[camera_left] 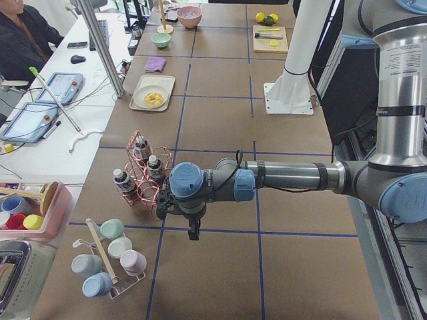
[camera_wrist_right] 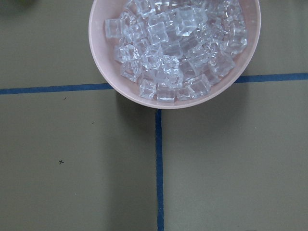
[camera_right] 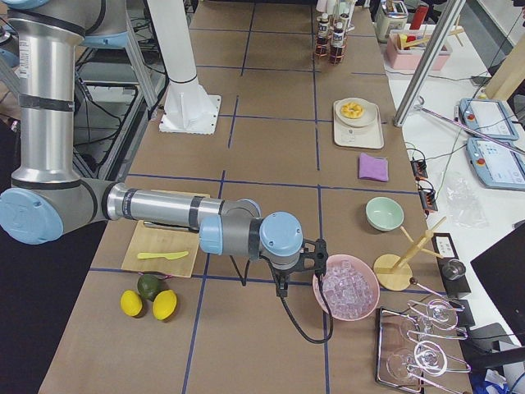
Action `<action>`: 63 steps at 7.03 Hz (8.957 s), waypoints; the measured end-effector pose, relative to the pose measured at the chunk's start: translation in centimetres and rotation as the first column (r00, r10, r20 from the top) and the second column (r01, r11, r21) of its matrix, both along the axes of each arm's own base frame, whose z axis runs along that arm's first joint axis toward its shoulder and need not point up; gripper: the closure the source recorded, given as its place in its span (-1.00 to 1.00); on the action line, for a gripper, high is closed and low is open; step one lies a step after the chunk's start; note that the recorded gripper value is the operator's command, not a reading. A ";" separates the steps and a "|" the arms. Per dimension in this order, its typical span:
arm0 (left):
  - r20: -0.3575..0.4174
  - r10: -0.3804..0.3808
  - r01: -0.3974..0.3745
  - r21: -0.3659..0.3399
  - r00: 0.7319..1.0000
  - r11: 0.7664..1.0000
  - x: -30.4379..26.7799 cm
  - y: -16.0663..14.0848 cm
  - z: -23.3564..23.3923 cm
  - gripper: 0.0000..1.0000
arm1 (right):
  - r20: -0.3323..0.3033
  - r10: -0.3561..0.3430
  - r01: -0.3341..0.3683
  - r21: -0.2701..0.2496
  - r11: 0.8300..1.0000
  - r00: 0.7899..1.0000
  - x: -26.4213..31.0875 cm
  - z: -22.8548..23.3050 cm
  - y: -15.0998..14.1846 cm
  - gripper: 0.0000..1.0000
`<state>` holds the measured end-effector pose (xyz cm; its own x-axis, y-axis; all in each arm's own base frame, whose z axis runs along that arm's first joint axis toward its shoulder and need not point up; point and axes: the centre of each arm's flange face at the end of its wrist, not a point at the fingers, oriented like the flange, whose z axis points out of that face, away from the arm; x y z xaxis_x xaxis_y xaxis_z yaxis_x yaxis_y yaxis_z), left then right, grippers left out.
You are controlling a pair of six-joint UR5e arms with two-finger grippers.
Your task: Place tea on tray
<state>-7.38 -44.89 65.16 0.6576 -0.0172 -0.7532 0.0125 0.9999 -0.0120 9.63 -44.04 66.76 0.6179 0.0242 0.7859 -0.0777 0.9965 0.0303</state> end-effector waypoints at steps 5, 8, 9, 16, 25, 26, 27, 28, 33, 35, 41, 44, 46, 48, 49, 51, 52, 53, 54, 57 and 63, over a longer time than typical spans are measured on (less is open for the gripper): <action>0.000 0.000 0.000 0.007 1.000 1.000 0.0 0.0 0.0 -1.00 | -0.001 0.006 -0.006 0.000 1.000 1.000 0.0 -0.3 -0.1 -1.00; 0.000 0.000 0.000 0.005 1.000 1.000 0.0 0.1 0.2 -1.00 | -0.001 0.006 -0.006 0.003 1.000 1.000 0.0 -0.5 -0.4 -1.00; 0.000 0.000 0.000 0.005 1.000 1.000 0.0 0.1 0.2 -1.00 | -0.001 0.006 -0.006 0.004 1.000 1.000 0.0 -0.6 -0.4 -1.00; -0.003 -0.006 0.006 0.113 1.000 0.994 0.1 -0.5 -5.3 -1.00 | -0.004 0.010 -0.010 0.035 0.999 1.000 0.1 -2.3 -1.3 -1.00; -0.091 -0.344 0.348 0.437 0.935 0.830 6.8 -1.3 -21.2 -1.00 | -0.007 0.010 -0.010 0.062 0.998 1.000 0.1 -3.7 -1.4 -1.00; -0.096 -0.375 0.375 0.468 0.922 0.801 8.2 -1.6 -21.3 -1.00 | -0.006 0.010 -0.010 0.063 0.998 1.000 0.1 -3.7 -1.4 -1.00; -0.118 -0.398 0.401 0.503 0.910 0.766 8.9 -1.9 -21.1 -1.00 | -0.008 0.010 -0.009 0.058 0.998 1.000 0.1 -3.4 -1.3 -1.00; -0.152 -0.424 0.436 0.530 0.893 0.728 9.6 -2.2 -20.5 -1.00 | -0.012 0.010 -0.009 0.047 0.999 1.000 0.1 -2.8 -1.3 -1.00; -0.196 -0.578 0.567 0.588 0.792 0.577 19.5 -3.7 -14.4 -1.00 | -0.015 0.009 -0.008 0.067 0.998 1.000 0.1 -1.9 -1.0 -1.00; -0.199 -0.590 0.572 0.602 0.783 0.556 21.1 -4.3 -12.9 -0.92 | -0.014 0.009 -0.008 0.066 0.998 1.000 0.1 -1.9 -1.0 -1.00; -0.186 -0.603 0.570 0.617 0.776 0.543 23.7 -6.0 -12.1 -0.24 | -0.012 0.009 -0.008 0.068 0.998 1.000 0.1 -2.0 -1.1 -1.00; -0.185 -0.603 0.569 0.616 0.776 0.545 23.7 -6.0 -12.0 0.95 | -0.012 0.010 -0.009 0.078 0.997 1.000 0.1 -2.5 -1.4 -1.00; -0.196 -0.592 0.567 0.617 0.782 0.545 23.7 -5.9 -12.7 1.00 | -0.013 0.011 -0.010 0.082 0.997 1.000 0.1 -2.7 -1.5 -1.00; -0.220 -0.547 0.552 0.607 0.808 0.571 23.7 -5.5 -13.9 1.00 | -0.013 0.011 -0.010 0.088 0.996 1.000 0.1 -3.0 -1.5 -1.00; -0.228 -0.532 0.548 0.602 0.815 0.581 23.3 -5.4 -14.3 1.00 | -0.013 0.011 -0.010 0.090 0.996 1.000 0.1 -3.2 -1.6 -1.00; -0.232 -0.534 0.552 0.601 0.813 0.578 22.4 -5.5 -14.5 1.00 | -0.013 0.011 -0.010 0.090 0.996 1.000 0.1 -3.2 -1.6 -1.00; -0.234 -0.541 0.558 0.600 0.807 0.573 21.7 -5.8 -14.7 1.00 | -0.013 0.011 -0.010 0.090 0.996 1.000 0.1 -3.2 -1.5 -1.00; -0.240 -0.547 0.567 0.594 0.802 0.571 20.3 -6.1 -14.9 1.00 | -0.013 0.011 -0.010 0.090 0.996 1.000 0.1 -3.2 -1.5 -1.00; -0.246 -0.553 0.577 0.582 0.796 0.573 18.3 -6.5 -15.0 1.00 | -0.013 0.012 -0.011 0.090 0.996 1.000 0.1 -3.2 -1.5 -1.00; -0.253 -0.565 0.594 0.565 0.785 0.573 14.9 -7.1 -15.3 1.00 | -0.011 0.013 -0.012 0.087 0.996 1.000 0.1 -3.1 -1.5 -1.00; -0.263 -0.555 0.596 0.545 0.789 0.589 11.9 -4.6 -23.0 1.00 | -0.011 0.013 -0.012 0.085 0.996 1.000 0.2 -3.0 -1.4 -1.00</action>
